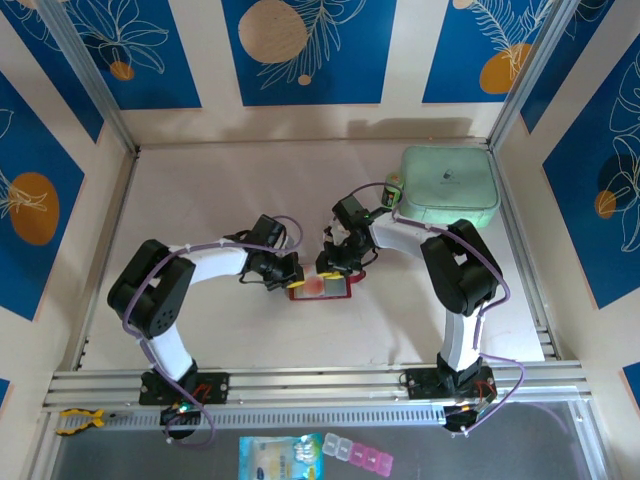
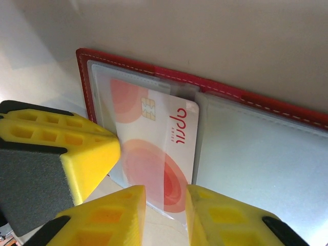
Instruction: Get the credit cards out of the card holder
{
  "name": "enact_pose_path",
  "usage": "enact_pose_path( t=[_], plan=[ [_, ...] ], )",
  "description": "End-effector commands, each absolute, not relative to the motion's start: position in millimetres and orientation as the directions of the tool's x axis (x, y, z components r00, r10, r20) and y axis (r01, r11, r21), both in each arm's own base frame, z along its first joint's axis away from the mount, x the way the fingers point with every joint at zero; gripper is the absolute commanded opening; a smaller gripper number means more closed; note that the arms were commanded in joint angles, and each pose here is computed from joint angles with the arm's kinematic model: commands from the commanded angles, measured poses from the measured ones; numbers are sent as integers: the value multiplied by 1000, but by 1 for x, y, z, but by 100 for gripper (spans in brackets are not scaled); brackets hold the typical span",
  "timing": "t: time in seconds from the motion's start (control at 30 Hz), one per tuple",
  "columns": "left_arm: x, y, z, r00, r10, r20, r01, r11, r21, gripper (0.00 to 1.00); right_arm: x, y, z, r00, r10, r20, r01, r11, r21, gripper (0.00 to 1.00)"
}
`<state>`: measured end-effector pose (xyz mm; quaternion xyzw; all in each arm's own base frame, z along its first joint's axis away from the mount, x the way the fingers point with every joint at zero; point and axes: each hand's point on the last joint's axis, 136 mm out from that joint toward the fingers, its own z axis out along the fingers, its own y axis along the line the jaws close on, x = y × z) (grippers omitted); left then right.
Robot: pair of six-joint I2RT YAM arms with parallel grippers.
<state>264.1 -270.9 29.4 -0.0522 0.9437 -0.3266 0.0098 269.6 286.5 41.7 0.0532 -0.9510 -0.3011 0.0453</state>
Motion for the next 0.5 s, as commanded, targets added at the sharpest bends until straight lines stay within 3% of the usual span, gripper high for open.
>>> enact_pose_path(
  t=[0.0, 0.47],
  plan=[
    [257, -264, 17, -995, -94, 30, -94, 813, -574, 0, 263, 285, 34, -988, -123, 97, -43, 810, 584, 28],
    [253, -262, 12, -994, -93, 49, -105, 822, -560, 0, 261, 288, 19, -985, -125, 121, -26, 794, 608, 28]
  ],
)
